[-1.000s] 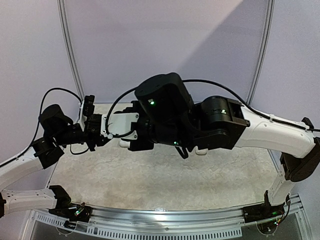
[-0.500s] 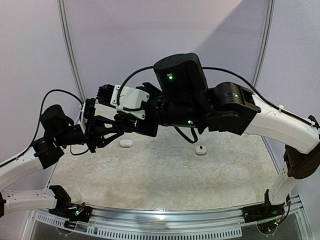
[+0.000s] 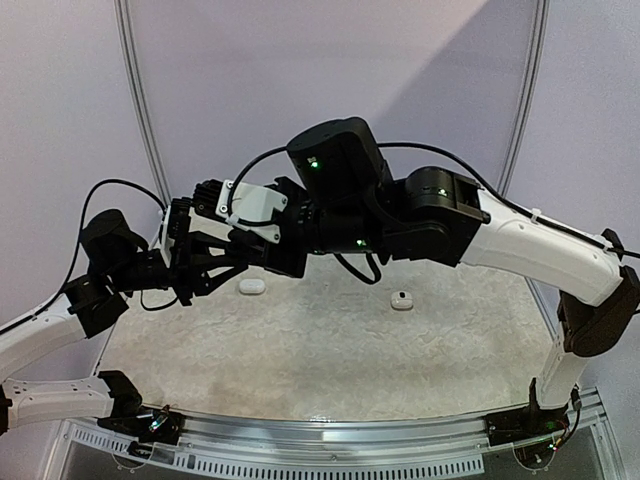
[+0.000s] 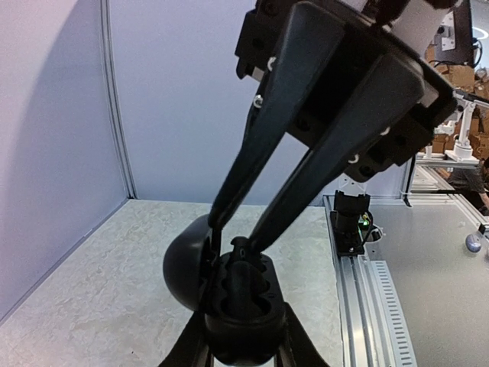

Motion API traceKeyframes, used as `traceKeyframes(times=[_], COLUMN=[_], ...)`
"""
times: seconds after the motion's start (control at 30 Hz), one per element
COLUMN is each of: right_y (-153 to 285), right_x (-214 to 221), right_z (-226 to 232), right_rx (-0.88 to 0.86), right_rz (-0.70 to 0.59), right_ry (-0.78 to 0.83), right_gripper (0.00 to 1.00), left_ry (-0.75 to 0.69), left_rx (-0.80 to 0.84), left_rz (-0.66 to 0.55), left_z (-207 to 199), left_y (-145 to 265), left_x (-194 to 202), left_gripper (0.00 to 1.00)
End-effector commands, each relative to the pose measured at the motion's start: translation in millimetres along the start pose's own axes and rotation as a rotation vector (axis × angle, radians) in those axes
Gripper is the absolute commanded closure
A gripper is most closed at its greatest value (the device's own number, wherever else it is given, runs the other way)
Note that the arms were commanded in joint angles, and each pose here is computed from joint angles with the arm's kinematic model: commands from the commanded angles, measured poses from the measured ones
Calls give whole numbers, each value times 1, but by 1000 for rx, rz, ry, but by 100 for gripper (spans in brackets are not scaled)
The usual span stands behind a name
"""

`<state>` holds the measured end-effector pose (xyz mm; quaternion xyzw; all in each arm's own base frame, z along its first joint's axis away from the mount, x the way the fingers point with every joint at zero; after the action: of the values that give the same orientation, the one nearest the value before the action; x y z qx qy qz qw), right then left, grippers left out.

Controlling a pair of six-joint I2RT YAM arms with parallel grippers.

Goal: Insert the wireless bluetooth earbuds into the charging case
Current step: Close the charging case with the earbuds inside.

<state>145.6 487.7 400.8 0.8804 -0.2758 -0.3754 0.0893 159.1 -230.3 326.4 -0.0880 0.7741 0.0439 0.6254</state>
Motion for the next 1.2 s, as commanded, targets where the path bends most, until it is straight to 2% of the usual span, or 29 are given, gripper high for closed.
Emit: traceKeyframes(times=[0.0, 1.17], right_y=[-7, -22], right_x=[6, 30], right_z=[6, 54], right_rx=[-47, -223], right_rz=[13, 63], right_ry=[-34, -77], right_gripper=[91, 98], left_ry=[-16, -16], left_rx=[24, -31], left_rz=[-4, -39], left_z=[-7, -1], left_y=[0, 2], left_x=[-5, -11], left_gripper=[100, 100])
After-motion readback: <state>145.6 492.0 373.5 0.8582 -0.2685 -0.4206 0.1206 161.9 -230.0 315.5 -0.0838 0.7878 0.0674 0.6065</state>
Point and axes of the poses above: each gripper's point midway between its finger pads, its own y axis back along the fingers, its own z axis along the line the jaws close on, x = y × z, the point moved 4 cm from there along y, back along the fingers, and after that the axes turned 15 degrees about y, right-handed, at the moved point
